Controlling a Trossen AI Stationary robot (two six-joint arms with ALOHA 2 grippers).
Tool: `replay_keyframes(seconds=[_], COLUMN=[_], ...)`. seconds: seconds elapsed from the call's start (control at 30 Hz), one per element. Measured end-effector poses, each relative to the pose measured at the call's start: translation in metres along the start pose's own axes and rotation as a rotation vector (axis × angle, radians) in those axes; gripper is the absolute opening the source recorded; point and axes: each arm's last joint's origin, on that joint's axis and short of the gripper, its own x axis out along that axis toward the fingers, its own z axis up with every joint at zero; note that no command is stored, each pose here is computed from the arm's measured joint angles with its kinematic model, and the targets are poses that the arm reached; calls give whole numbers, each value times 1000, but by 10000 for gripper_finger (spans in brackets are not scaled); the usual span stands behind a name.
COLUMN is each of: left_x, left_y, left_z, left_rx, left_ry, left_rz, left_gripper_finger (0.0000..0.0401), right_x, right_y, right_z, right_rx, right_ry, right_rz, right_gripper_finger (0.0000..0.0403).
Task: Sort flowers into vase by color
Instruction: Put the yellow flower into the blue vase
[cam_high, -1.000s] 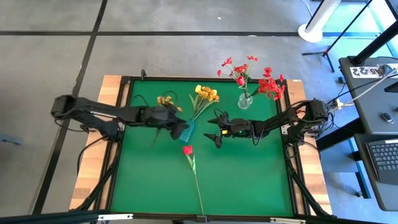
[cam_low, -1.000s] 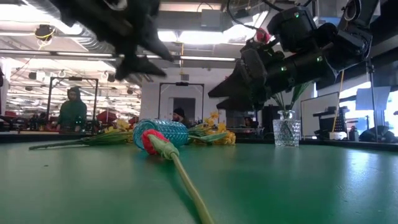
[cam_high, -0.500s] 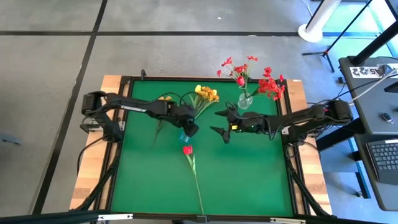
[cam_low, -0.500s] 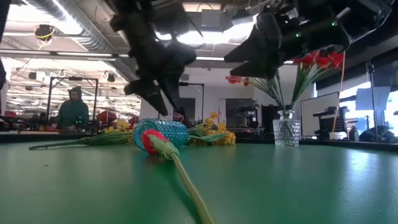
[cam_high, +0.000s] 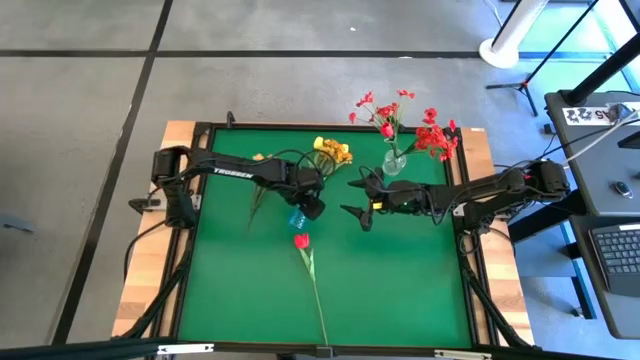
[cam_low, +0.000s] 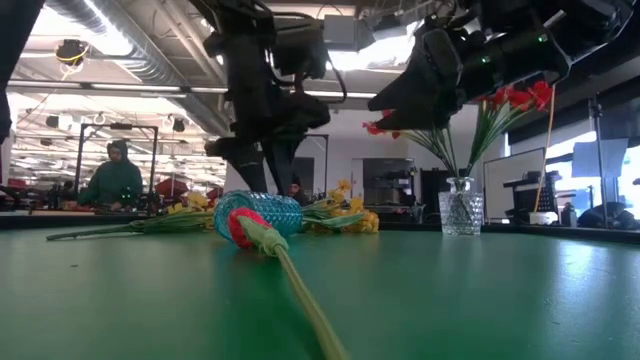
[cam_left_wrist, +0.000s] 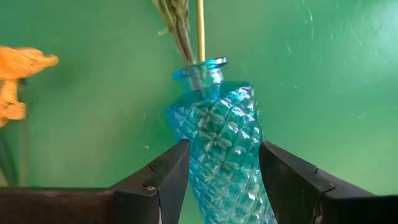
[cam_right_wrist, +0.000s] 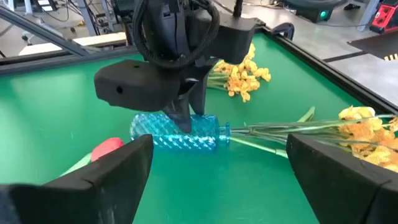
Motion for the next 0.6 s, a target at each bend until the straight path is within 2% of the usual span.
replay_keyframes(seconds=[0.4,0.6], left_x=[9,4], left_y=[-5,-6], left_z=[1,2], left_rx=[0,45], left_ry=[16,17], left_rz=[-35,-35], left_gripper_finger=[186,186], right_x=[0,0], right_y=[0,0], right_z=[-1,-1], right_rx=[-3,-4], right_ry=[13,13], right_rz=[-2,-2], right_gripper_finger=[367,367])
